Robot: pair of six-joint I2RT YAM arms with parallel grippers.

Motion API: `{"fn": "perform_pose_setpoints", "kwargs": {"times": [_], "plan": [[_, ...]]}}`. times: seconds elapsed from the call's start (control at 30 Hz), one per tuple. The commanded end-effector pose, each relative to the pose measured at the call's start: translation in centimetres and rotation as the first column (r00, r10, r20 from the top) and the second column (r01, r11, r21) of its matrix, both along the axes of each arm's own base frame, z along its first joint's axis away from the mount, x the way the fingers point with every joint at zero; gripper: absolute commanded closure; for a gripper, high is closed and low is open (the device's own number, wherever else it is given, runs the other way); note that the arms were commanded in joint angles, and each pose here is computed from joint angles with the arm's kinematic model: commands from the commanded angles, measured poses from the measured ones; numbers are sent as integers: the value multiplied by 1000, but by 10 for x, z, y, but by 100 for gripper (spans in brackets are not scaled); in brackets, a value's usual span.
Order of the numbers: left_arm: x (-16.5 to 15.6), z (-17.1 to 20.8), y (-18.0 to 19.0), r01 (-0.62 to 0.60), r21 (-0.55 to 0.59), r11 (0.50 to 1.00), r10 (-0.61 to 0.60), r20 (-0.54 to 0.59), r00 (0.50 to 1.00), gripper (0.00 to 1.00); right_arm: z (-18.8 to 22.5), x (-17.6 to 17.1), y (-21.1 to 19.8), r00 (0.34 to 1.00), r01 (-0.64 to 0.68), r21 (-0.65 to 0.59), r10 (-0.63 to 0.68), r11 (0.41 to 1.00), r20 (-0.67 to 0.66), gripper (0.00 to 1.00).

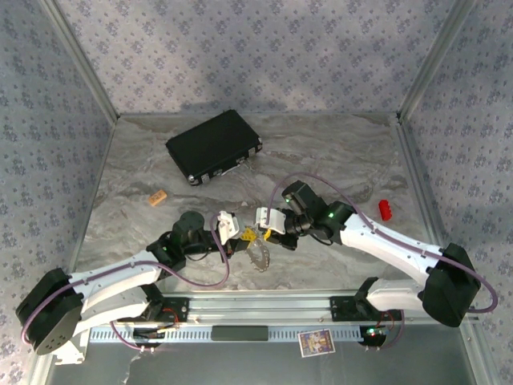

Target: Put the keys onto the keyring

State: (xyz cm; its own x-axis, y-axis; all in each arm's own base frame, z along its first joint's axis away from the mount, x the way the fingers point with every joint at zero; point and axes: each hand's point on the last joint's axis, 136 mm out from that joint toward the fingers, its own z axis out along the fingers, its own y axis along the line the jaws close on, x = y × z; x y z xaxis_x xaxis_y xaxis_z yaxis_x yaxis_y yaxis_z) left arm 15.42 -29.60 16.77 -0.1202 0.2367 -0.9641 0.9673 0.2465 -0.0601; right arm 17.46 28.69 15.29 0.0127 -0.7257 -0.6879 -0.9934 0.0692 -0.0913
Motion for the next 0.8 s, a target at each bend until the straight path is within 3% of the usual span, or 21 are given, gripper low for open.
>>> {"fn": "perform_pose_setpoints", "kwargs": {"times": [0.0,0.33,0.43,0.63,0.77], "plan": [[-5,-1,-4,42,20,999,-42,-2,999,100,11,3,-1,1000,0,3,0,1000,26,100],[-3,0,-6,41,23,999,-41,11,999,98,35,5,-1,997,3,39,-6,999,73,100],[-1,4,-6,30,11,999,-31,24,999,92,37,5,-2,997,3,40,-6,999,78,100],[4,17,3,-36,-41,998,39,71,997,65,35,5,-5,997,13,25,-15,1000,78,100],[12,34,17,-118,-87,989,129,132,983,55,38,7,-6,996,21,23,-22,1000,87,100]]}}
